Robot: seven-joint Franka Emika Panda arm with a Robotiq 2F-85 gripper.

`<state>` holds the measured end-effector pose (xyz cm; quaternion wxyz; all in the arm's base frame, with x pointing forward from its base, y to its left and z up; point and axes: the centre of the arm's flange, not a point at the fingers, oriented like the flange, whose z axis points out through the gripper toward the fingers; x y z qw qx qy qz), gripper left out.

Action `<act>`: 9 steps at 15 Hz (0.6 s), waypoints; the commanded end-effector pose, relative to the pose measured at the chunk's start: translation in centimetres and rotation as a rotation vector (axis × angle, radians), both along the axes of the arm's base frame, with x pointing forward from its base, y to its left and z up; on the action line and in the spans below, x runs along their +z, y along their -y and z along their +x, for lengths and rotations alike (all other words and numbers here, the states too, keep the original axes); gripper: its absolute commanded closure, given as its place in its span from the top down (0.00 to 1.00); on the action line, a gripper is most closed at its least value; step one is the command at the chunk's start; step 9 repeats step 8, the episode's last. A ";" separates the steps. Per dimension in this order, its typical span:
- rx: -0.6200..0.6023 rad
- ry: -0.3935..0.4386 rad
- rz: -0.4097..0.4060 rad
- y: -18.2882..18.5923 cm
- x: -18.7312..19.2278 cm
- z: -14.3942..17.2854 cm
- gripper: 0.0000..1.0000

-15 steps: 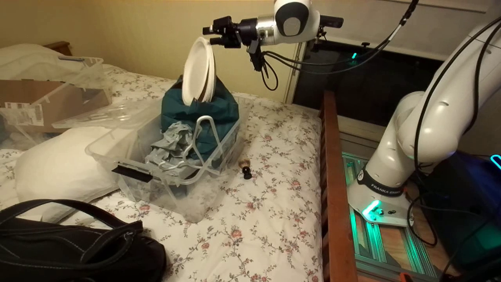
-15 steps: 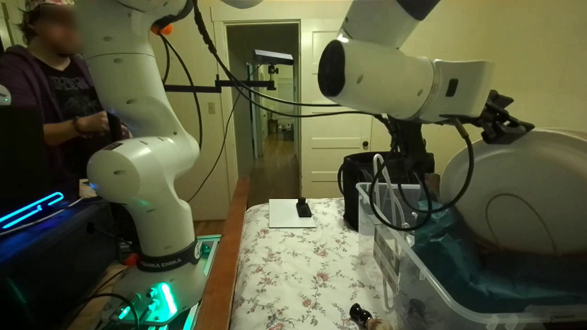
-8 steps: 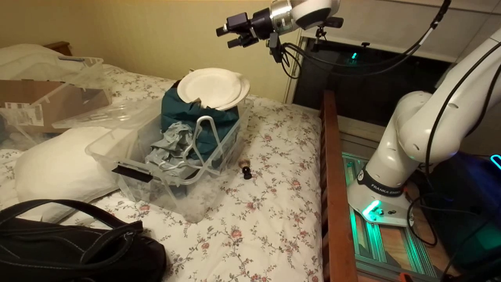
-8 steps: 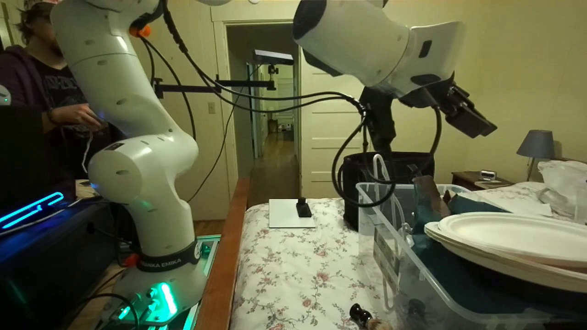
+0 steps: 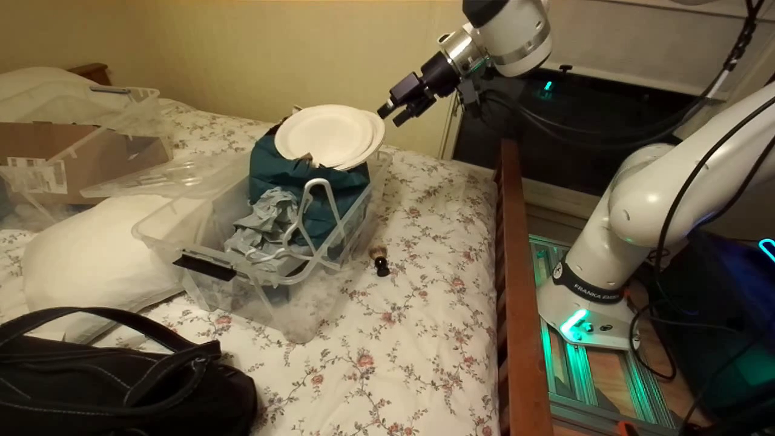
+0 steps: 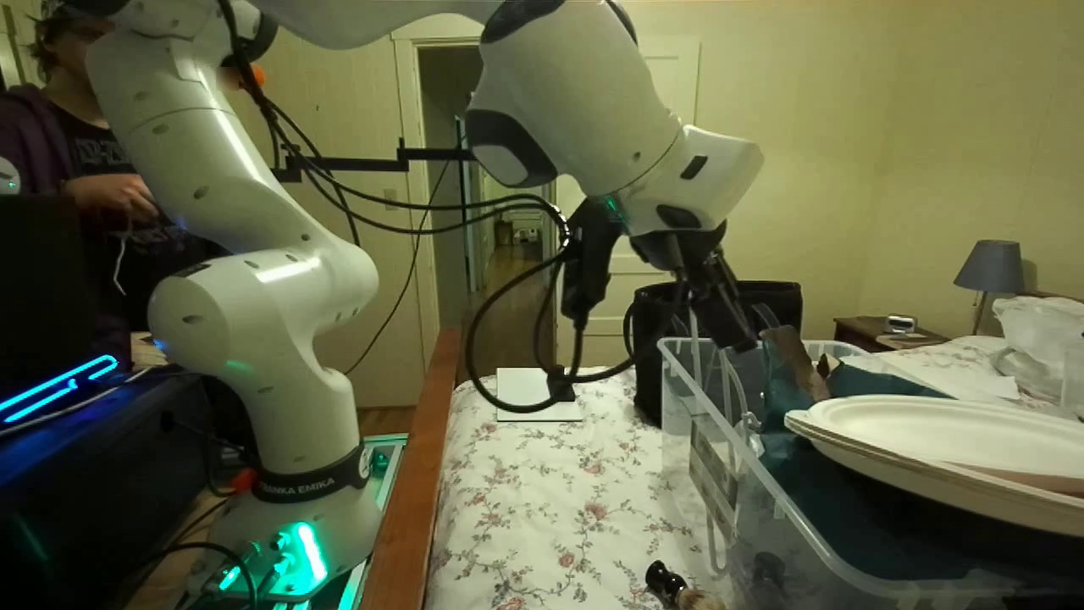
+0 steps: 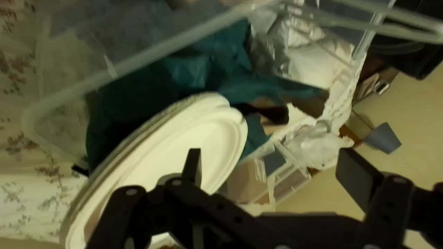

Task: Put the plate in the green bag

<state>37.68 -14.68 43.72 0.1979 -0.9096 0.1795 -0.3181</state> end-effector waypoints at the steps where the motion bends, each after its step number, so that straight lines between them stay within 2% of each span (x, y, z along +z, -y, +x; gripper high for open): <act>1: 0.084 -0.167 0.013 -1.3 4.7 -6.0 1.00; 2: 0.106 -0.204 0.009 -1.5 5.3 -6.8 1.00; 3: 0.154 -0.226 0.052 -1.8 6.2 -7.6 1.00; 4: 0.106 -0.206 0.018 -1.0 1.8 -4.2 1.00; 6: 0.112 -0.185 0.025 -1.0 3.0 -4.8 1.00; 9: 0.114 -0.182 0.034 -1.0 2.4 -4.5 1.00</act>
